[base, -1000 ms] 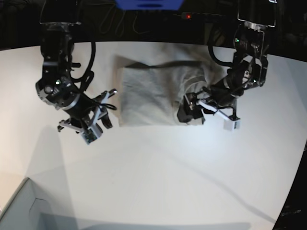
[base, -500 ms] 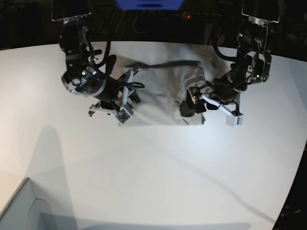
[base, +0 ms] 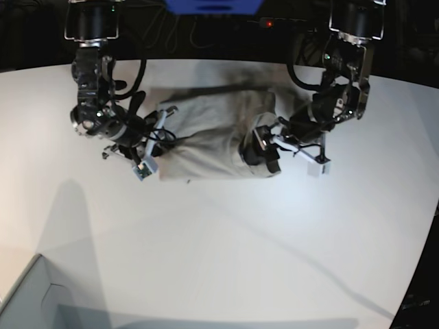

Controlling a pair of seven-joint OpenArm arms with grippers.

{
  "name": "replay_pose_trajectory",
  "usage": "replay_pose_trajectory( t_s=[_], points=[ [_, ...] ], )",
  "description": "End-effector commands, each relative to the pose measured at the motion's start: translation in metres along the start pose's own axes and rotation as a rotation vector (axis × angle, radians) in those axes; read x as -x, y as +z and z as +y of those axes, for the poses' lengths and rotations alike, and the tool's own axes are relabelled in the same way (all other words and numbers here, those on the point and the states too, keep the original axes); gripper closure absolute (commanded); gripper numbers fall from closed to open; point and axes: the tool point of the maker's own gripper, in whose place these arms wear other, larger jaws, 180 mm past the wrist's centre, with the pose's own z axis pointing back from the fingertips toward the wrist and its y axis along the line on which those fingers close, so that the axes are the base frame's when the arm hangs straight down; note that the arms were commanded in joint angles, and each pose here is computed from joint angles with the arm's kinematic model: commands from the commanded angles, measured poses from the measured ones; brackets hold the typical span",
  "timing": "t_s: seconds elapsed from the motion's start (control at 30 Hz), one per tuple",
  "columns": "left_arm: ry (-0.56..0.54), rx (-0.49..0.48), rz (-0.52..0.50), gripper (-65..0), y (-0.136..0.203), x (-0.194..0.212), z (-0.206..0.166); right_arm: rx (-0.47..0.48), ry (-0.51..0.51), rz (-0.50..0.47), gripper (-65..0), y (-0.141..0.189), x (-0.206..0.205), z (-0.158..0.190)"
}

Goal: Layout the t-shirt on the table in an organized manner, then fold the t-shirt properly
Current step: 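Regrasp the folded bundle edges with both grippers, then fold the bundle over with the left gripper toward the right gripper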

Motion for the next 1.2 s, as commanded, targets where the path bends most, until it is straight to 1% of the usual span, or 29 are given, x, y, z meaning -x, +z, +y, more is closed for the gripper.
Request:
replay_pose_trajectory(
  t_s=[0.0,0.13,0.33,0.43,0.47,0.53,0.6,0.67,0.8,0.9,1.0,1.03,1.1,1.17],
  points=[
    [-0.003,0.018,-0.011,-65.0,-0.002,-0.008,-0.007,0.008,0.007,-0.034,-18.6,0.003,-0.012,-0.005],
    [-0.003,0.035,-0.021,-65.0,-0.004,-0.013,-0.014,0.039,0.041,-0.086,-18.6,0.015,-0.03,-0.009],
    [-0.008,0.027,-0.023,-65.0,-0.005,-0.015,-0.011,0.112,0.126,-0.214,-18.6,0.054,-0.073,-0.01],
    [-0.01,0.038,-0.031,-65.0,-0.002,-0.019,-0.015,0.133,0.151,-0.244,-18.6,0.065,-0.083,-0.009],
    [-0.022,0.046,-0.032,-65.0,0.001,-0.021,-0.018,0.136,0.155,-0.25,-18.6,0.067,-0.085,-0.009],
    [-0.056,0.07,-0.002,-65.0,0.008,-0.021,-0.03,0.141,0.16,-0.258,-18.6,0.07,-0.088,-0.009],
    [-0.081,0.066,0.048,-65.0,0.017,-0.012,-0.029,0.144,0.161,-0.26,-18.6,0.07,-0.089,-0.009],
    [-0.09,0.065,0.047,-65.0,0.018,-0.011,-0.03,0.144,0.162,-0.259,-18.6,0.071,-0.089,-0.009],
    [-0.06,0.037,0.051,-65.0,0.013,-0.006,-0.019,0.14,0.157,-0.249,-18.6,0.07,-0.083,-0.007],
    [-0.03,0.023,0.079,-65.0,0.007,0.005,-0.012,0.139,0.157,-0.248,-18.6,0.07,-0.083,-0.007],
    [-0.005,0.012,0.11,-65.0,-0.006,0.013,-0.008,0.14,0.158,-0.247,-18.6,0.07,-0.082,-0.008],
    [-0.018,-0.002,0.123,-65.0,-0.01,0.015,-0.005,0.14,0.158,-0.247,-18.6,0.07,-0.082,-0.008],
    [-0.07,0.005,0.172,-65.0,-0.023,0.026,-0.016,0.14,0.159,-0.246,-18.4,0.07,-0.082,-0.008],
    [-0.168,0.006,0.225,-65.0,-0.034,0.031,-0.027,0.144,0.161,-0.243,-18.3,0.07,-0.081,-0.009]
  ],
)
